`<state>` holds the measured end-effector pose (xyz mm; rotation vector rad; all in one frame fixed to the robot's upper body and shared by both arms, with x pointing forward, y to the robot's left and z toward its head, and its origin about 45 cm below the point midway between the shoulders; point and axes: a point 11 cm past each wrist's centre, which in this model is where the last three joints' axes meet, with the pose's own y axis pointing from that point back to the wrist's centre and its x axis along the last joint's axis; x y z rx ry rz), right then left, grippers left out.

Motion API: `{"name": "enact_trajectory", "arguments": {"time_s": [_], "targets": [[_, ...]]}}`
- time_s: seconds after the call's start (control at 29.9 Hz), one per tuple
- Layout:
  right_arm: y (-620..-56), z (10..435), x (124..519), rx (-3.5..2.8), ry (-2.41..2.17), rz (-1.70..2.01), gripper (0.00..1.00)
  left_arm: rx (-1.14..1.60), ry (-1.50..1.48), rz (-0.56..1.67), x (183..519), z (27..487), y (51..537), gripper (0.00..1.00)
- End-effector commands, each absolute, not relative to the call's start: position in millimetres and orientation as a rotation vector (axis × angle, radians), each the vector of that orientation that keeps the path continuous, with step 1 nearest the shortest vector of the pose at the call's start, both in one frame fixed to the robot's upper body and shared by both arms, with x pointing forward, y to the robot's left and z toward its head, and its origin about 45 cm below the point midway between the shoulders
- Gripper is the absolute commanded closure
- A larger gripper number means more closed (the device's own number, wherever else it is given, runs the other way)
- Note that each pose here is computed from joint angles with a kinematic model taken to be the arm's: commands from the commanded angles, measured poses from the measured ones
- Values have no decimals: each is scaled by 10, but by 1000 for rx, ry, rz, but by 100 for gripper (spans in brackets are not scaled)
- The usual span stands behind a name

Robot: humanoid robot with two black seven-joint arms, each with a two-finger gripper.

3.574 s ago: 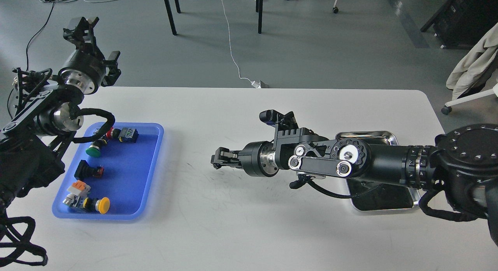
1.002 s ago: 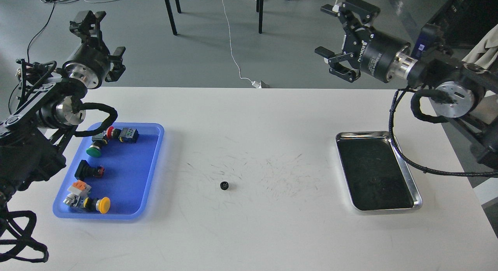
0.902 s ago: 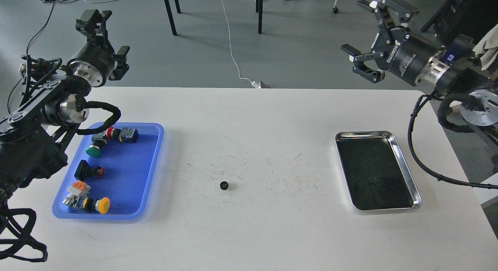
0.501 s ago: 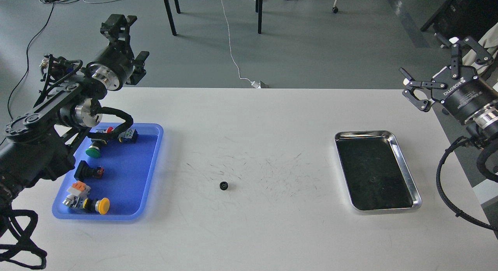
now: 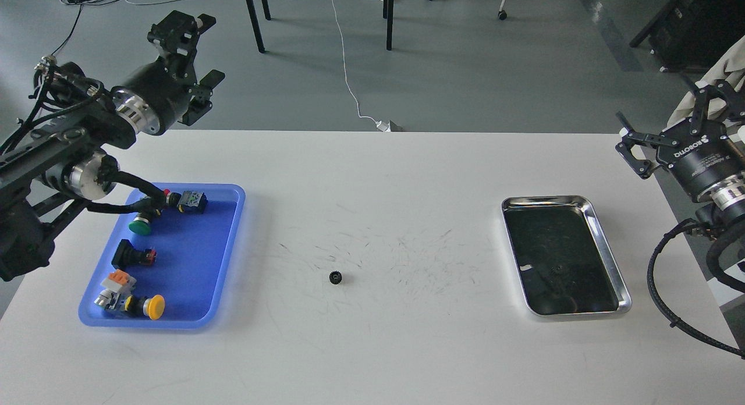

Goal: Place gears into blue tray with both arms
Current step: 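Reach the left gripper to the black part and grasp it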

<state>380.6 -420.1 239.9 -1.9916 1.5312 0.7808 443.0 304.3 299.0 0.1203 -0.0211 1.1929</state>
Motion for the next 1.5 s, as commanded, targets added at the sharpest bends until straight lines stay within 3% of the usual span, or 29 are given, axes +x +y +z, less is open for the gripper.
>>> {"name": "enact_trajectory", "arguments": {"time_s": [0.0, 0.27, 0.43, 0.6, 0.84, 1.07, 1.47], "targets": [[-4161, 2459, 3742, -2070, 1525, 773, 5, 132, -38, 1192, 4387, 3031, 3104, 2], [-4645, 2868, 3491, -2222, 1689, 633, 5, 129, -47, 1193, 4378, 3072, 3129, 2], [-4745, 2837, 3464, -2183, 1719, 635, 5, 170, -143, 1094, 4224, 3153, 2844, 2], [-4458, 2707, 3630, -2088, 1592, 670, 5, 314, -313, 933, 3999, 2981, 2528, 2], [-4415, 2284, 3868, -1894, 1613, 752, 5, 574, -727, 586, 3547, 2588, 2114, 2], [-4420, 2196, 3847, -1869, 1623, 771, 5, 682, -1090, 297, 3224, 2153, 1720, 2], [-4411, 2206, 3884, -1873, 1625, 768, 5, 834, -1276, 139, 2965, 1334, 1673, 4]]}}
